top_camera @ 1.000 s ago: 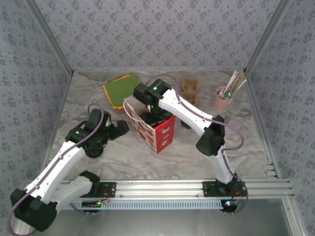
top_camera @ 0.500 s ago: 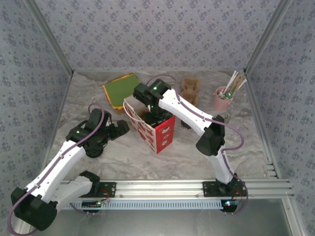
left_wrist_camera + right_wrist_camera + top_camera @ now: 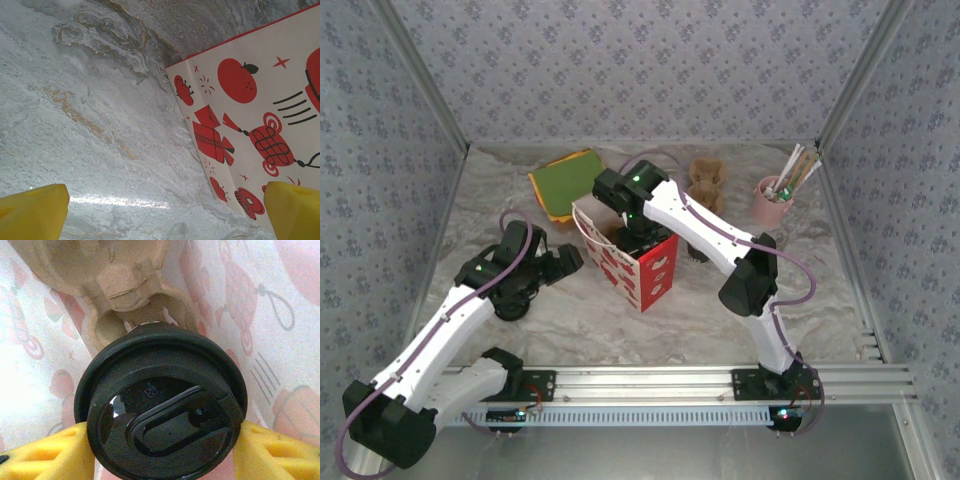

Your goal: Pack the takeout coffee

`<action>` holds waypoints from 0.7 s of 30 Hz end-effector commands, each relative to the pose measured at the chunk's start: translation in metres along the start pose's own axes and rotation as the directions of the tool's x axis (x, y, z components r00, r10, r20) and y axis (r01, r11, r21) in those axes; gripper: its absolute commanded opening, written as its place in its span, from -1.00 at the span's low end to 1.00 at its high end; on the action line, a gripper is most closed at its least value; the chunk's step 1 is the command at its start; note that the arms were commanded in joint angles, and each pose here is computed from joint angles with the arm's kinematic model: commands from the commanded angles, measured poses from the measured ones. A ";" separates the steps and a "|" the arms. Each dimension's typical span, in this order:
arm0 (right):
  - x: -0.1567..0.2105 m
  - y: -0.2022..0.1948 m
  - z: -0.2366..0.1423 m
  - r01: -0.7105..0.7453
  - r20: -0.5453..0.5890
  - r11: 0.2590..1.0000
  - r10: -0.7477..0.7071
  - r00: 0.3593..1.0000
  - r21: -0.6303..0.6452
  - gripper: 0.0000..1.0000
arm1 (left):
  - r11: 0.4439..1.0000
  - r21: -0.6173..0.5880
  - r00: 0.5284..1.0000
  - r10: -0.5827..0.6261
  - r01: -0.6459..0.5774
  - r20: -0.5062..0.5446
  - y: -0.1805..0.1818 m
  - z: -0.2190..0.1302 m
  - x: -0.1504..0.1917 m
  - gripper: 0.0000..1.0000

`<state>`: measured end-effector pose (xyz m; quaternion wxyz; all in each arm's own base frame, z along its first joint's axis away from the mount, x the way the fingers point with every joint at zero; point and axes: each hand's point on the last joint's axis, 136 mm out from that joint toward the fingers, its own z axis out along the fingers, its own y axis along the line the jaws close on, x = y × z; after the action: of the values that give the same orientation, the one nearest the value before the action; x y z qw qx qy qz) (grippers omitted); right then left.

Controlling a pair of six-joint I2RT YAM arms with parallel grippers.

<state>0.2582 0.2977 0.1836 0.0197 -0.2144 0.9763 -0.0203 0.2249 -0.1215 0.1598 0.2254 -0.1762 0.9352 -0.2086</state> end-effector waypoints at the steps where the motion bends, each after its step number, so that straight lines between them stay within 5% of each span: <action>1: 0.010 -0.012 -0.011 -0.016 -0.004 1.000 0.016 1.000 0.021 0.27 | 1.000 0.014 1.000 0.010 -0.010 0.005 -0.004 -0.002 -0.003 1.00; 21: 0.010 -0.010 -0.003 -0.018 -0.007 1.000 0.018 1.000 0.010 0.27 | 1.000 0.012 1.000 0.007 -0.007 0.001 -0.003 -0.002 -0.001 1.00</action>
<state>0.2557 0.2921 0.1749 0.0082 -0.2126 0.9767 -0.0290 0.2249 -0.1215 0.1598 0.2254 -0.1762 0.9352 -0.2086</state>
